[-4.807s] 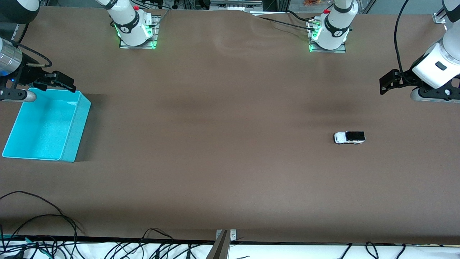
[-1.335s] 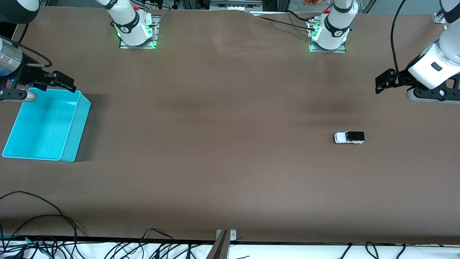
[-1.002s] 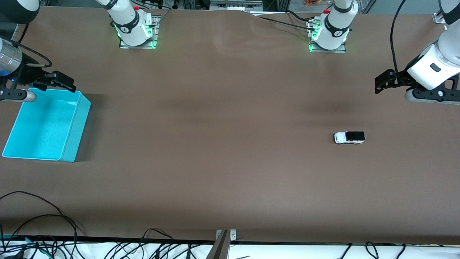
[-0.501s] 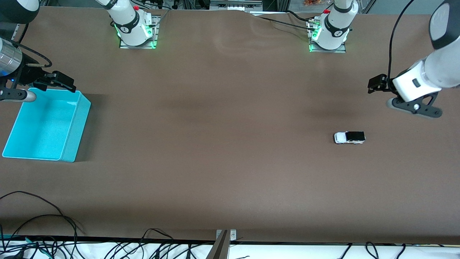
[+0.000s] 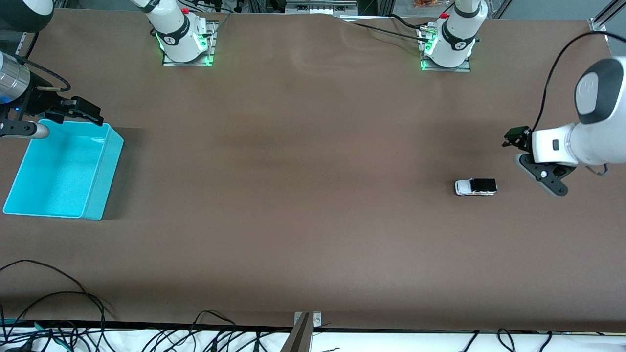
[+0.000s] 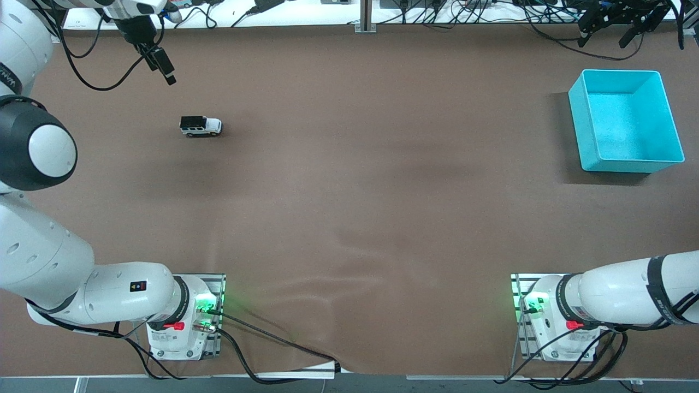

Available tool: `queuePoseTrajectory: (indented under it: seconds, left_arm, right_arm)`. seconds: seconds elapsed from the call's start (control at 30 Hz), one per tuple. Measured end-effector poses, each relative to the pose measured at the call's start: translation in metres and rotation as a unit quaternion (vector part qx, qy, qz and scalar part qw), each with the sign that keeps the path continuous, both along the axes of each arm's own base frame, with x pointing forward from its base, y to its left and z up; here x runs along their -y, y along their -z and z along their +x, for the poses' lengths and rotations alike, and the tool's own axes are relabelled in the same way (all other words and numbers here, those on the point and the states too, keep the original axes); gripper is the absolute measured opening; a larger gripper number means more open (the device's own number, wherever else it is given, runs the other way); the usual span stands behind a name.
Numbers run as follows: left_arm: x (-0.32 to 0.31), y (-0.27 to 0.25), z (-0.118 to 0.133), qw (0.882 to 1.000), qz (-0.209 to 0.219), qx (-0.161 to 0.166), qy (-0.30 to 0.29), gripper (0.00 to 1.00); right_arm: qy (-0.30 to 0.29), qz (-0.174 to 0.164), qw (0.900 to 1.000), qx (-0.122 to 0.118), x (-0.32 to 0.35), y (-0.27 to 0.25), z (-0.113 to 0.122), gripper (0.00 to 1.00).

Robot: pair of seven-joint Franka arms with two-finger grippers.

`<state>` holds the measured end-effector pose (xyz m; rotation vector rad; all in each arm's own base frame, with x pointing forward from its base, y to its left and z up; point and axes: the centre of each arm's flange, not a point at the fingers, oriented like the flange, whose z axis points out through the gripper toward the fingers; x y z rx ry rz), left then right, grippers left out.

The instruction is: Wind and store white jeep toy

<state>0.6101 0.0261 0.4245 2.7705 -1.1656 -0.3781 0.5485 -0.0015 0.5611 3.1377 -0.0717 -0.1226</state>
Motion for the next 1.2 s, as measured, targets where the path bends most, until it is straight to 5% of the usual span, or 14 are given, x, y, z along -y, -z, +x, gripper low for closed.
queuePoseTrajectory:
  seconds: [0.23,0.53,0.73,1.2]
  left_arm:
    - [-0.005,0.059,0.023,0.993,-0.029,0.015,0.117,1.00]
    - [-0.011,0.122,0.032,0.964,-0.069,0.023,0.255,1.00]
    - [-0.022,0.159,0.018,0.954,-0.085,0.012,0.287,1.00]
    - [-0.016,0.208,-0.006,0.934,-0.087,0.048,0.344,1.00]
  right_arm:
    - [0.000,0.000,1.000,0.000,0.000,0.000,0.000,1.00]
    - [0.000,0.000,1.000,0.000,0.000,0.000,0.000,1.00]
    - [0.001,0.000,1.000,0.000,0.001,0.000,0.000,1.00]
    - [0.001,0.000,1.000,0.000,0.001,0.000,0.000,1.00]
